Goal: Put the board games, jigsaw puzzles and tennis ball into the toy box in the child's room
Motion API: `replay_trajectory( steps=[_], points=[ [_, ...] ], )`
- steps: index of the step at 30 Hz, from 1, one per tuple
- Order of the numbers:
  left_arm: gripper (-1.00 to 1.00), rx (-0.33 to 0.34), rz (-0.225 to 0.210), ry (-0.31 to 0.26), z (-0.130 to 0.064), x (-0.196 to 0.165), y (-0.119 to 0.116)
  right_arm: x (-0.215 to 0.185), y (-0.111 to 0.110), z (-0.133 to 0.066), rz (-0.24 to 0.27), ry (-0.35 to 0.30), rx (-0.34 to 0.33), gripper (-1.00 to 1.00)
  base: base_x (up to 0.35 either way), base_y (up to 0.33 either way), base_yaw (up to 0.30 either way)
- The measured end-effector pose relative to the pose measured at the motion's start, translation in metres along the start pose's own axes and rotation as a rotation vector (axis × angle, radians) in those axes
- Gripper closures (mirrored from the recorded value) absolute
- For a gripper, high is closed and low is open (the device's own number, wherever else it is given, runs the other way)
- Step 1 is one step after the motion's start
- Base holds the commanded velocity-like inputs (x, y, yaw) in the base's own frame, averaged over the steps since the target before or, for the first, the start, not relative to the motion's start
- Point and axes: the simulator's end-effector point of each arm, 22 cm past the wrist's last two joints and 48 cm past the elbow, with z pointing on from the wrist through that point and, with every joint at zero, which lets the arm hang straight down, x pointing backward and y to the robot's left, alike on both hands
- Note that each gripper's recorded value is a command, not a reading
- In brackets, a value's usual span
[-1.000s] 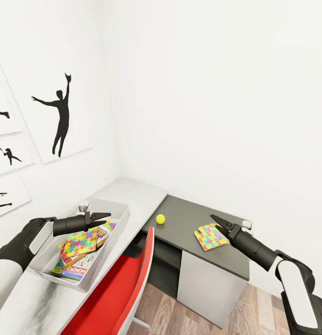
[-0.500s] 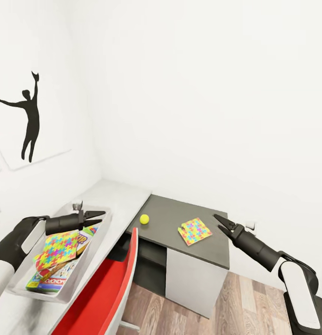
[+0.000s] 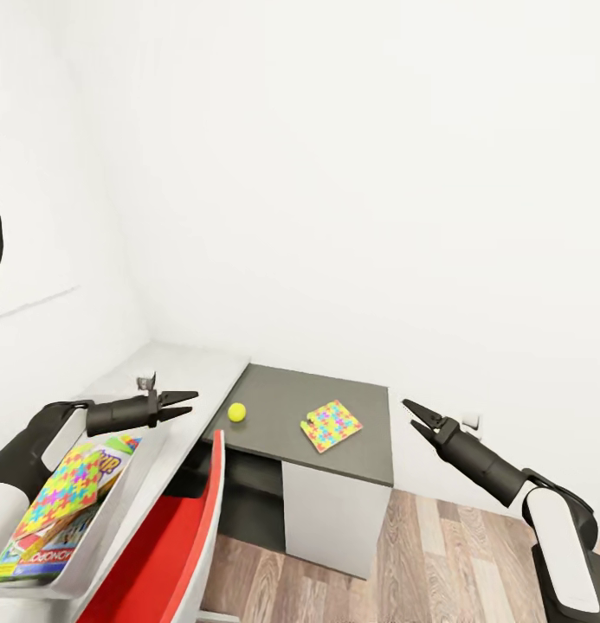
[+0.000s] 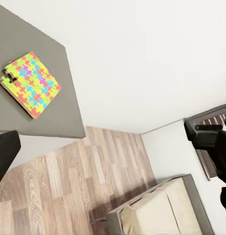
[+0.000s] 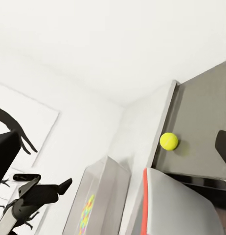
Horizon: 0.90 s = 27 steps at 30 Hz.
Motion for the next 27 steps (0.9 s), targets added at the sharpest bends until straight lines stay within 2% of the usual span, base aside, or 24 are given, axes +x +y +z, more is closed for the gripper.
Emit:
replay_trajectory(
  steps=[5, 9, 15, 27],
  points=[
    [-1.00, 0.004, 0.008, 0.005, 0.002, 0.000, -0.003, -0.009, -0.006, -0.007, 0.007, -0.027, 0.012, -1.00, 0.000, 0.000, -0.272],
    [-1.00, 0.013, 0.030, 0.008, 0.004, -0.002, -0.010, -0.011, -0.007, -0.008, 0.009, -0.032, 0.015, -1.00, 0.000, 0.000, -0.272],
    [-1.00, 0.014, 0.038, 0.008, 0.004, -0.003, -0.012, -0.012, -0.008, -0.008, 0.009, -0.033, 0.016, -1.00, 0.009, -0.029, -0.272],
    [-1.00, 0.015, 0.042, 0.007, 0.005, -0.003, -0.013, -0.012, -0.008, -0.009, 0.009, -0.035, 0.016, -1.00, 0.057, -0.278, -0.272]
  ],
)
